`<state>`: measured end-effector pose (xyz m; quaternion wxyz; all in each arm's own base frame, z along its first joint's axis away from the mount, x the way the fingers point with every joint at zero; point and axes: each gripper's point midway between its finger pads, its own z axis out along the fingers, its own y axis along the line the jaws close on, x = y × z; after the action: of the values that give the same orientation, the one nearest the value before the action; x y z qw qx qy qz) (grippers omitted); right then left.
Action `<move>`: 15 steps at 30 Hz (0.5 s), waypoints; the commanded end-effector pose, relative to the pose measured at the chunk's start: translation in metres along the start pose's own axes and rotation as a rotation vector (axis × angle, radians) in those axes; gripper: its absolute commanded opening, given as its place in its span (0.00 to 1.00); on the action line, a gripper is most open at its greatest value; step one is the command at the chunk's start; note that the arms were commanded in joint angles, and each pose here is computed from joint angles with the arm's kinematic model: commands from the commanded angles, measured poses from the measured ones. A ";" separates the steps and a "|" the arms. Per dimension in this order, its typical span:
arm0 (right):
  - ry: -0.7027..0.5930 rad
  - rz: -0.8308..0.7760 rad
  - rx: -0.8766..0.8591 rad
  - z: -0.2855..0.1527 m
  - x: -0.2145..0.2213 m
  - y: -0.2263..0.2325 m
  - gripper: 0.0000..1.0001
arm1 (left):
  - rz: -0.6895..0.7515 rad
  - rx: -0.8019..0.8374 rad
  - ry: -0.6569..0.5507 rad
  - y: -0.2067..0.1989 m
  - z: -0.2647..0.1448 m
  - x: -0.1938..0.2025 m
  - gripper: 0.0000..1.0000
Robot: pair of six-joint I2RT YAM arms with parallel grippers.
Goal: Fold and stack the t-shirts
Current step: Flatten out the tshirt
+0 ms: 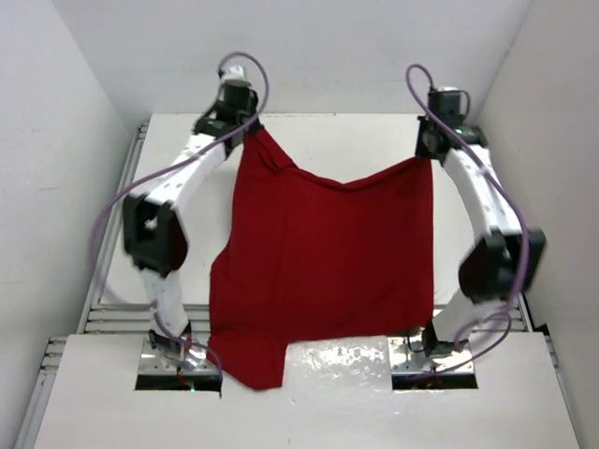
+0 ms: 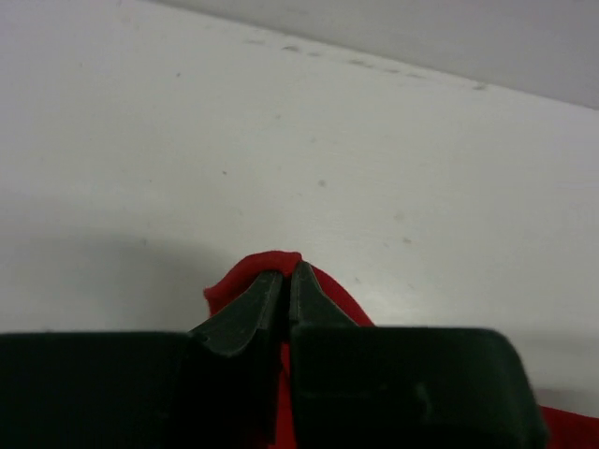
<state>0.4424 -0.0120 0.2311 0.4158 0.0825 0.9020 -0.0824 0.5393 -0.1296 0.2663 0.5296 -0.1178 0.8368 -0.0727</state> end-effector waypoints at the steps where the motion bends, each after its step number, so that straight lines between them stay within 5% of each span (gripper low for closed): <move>1: -0.029 0.015 -0.020 0.092 -0.014 0.026 0.00 | -0.104 -0.079 -0.182 0.020 0.062 -0.041 0.00; 2: 0.005 0.014 -0.010 0.119 -0.005 0.026 0.00 | -0.091 -0.129 -0.123 0.032 0.110 0.000 0.00; 3: 0.052 0.007 0.017 0.166 0.005 0.030 0.00 | -0.118 -0.114 -0.202 0.028 0.123 -0.034 0.00; 5: 0.099 0.008 0.042 0.205 0.016 0.027 0.00 | -0.083 -0.137 -0.140 0.040 0.187 0.015 0.00; 7: 0.088 0.007 0.083 0.241 0.015 0.024 0.00 | -0.076 -0.024 -0.243 0.023 0.209 -0.005 0.00; 12: 0.015 0.085 0.169 0.253 0.002 -0.017 0.00 | -0.036 0.224 -0.320 -0.004 0.228 0.013 0.00; 15: -0.034 0.127 0.120 0.234 -0.018 -0.024 0.00 | -0.025 0.211 -0.340 -0.006 0.219 0.005 0.00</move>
<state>0.6152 -0.0620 0.0357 0.3703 0.1307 0.9121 -0.1174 0.7196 -0.1099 0.0493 0.5559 -0.1238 0.8171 -0.0892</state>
